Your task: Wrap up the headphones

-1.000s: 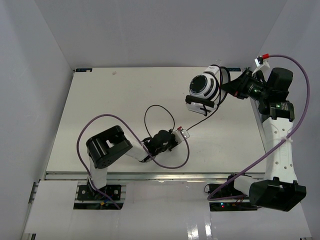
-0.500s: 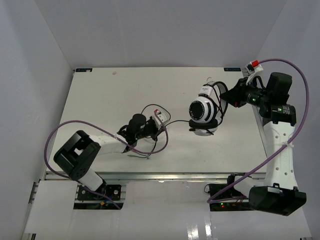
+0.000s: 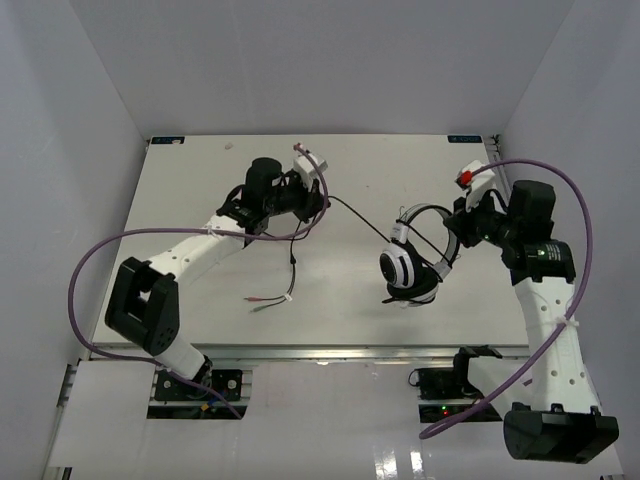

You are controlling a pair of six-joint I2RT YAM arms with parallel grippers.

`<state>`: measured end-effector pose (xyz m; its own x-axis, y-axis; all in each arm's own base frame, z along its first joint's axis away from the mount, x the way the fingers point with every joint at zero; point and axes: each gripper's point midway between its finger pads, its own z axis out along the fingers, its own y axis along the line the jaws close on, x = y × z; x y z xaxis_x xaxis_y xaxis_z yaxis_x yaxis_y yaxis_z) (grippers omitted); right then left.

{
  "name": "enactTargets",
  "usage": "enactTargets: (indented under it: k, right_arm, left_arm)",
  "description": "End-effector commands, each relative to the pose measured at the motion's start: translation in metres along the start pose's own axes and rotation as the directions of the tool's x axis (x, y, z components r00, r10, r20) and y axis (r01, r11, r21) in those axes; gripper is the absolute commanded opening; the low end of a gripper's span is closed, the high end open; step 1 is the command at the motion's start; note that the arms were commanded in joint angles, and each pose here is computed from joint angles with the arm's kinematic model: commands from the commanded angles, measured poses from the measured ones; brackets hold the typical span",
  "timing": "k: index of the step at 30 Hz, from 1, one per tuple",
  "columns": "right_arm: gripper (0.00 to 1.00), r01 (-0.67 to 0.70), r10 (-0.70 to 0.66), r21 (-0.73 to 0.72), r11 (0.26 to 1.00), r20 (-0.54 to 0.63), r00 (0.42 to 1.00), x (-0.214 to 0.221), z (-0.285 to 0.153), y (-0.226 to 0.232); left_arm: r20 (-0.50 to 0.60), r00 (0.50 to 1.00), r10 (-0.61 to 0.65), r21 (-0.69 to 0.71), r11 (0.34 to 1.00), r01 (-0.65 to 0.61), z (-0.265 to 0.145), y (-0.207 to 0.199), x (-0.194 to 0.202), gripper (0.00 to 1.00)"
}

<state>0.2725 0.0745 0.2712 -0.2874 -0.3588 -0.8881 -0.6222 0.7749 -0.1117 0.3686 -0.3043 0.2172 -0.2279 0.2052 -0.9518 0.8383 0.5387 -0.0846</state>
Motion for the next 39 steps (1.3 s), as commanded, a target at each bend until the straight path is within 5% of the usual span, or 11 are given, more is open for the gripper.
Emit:
enactTargets:
  k: [1,9,20,34,39]
  right_arm:
    - [0.08,0.021,-0.020,0.081,0.997,-0.016,1.000,0.000,0.025,-0.006]
    - [0.08,-0.268,0.279,0.219,0.938,-0.019,0.960,0.004,0.068,-0.023]
    - [0.08,-0.436,0.414,0.294,0.851,0.138,0.900,-0.039,0.086,-0.055]
    - [0.08,-0.530,0.505,0.198,0.825,0.165,0.847,-0.053,0.095,-0.044]
    - [0.08,-0.589,0.568,0.175,0.789,0.159,0.808,-0.047,0.097,-0.055]
  left_arm:
    - [0.065,0.981,-0.183,0.207,0.964,0.166,-0.019,-0.047,-0.085,0.00]
    - [0.032,0.942,-0.335,0.444,0.849,0.287,-0.030,-0.137,-0.144,0.00]
    - [-0.225,0.799,-0.557,0.481,0.650,0.588,-0.023,-0.198,-0.110,0.00]
    - [-0.157,0.663,-0.732,0.382,0.575,0.724,0.026,-0.194,-0.109,0.16]
    - [-0.122,0.714,-0.690,0.335,0.648,0.684,0.054,-0.225,-0.102,0.32]
